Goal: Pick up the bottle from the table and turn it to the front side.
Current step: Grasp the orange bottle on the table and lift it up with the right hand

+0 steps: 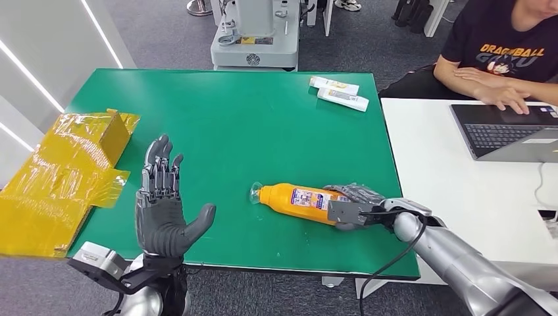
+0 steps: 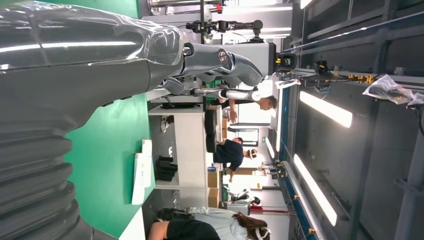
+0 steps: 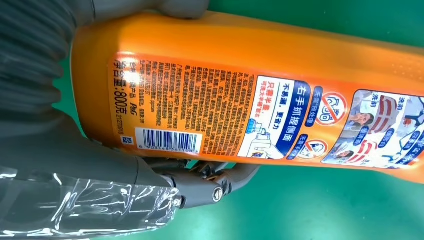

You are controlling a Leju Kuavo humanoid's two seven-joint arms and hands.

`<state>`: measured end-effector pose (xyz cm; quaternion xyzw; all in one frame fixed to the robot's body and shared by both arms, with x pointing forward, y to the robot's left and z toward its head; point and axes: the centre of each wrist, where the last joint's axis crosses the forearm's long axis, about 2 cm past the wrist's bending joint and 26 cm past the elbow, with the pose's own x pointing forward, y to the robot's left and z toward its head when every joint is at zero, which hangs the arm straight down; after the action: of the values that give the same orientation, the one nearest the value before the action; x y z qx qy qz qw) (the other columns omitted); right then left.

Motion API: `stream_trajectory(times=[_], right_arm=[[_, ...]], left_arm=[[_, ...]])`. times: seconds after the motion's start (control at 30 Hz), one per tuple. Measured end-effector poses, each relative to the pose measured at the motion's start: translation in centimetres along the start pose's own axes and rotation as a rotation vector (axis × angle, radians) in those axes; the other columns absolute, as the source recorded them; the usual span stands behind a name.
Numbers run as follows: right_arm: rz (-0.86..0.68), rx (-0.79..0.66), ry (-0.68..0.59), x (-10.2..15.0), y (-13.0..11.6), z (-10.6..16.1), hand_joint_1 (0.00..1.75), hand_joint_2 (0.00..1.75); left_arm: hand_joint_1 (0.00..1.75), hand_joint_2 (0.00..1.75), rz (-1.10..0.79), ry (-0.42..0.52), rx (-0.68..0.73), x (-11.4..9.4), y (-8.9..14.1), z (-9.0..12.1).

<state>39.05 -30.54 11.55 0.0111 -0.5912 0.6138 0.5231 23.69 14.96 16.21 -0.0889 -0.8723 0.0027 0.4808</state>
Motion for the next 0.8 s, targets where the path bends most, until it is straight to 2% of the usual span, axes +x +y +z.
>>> stream_trajectory(times=[0.1, 0.27, 0.47, 0.8], right_arm=[[0.012, -0.049, -0.015, 0.1, 0.3, 0.1, 1.75, 1.75], [0.042, -0.223, -0.083, 1.0, -0.2, 0.3, 1.75, 1.75], [0.093, -0.567, -0.208, 3.0, 0.3, 0.9, 1.75, 1.75], [0.12, -0.749, -0.318, 5.8, 0.2, 1.4, 1.75, 1.75]], left_arm=[[0.0, 1.75, -0.002, 0.0, 0.003, 0.0, 0.0, 0.0], [0.0, 1.75, -0.012, -0.002, 0.008, 0.0, 0.0, 0.0], [0.0, 1.75, -0.061, -0.015, -0.031, -0.1, 0.3, -0.8], [0.0, 1.75, -0.115, -0.013, -0.057, -0.4, 1.2, -3.0]])
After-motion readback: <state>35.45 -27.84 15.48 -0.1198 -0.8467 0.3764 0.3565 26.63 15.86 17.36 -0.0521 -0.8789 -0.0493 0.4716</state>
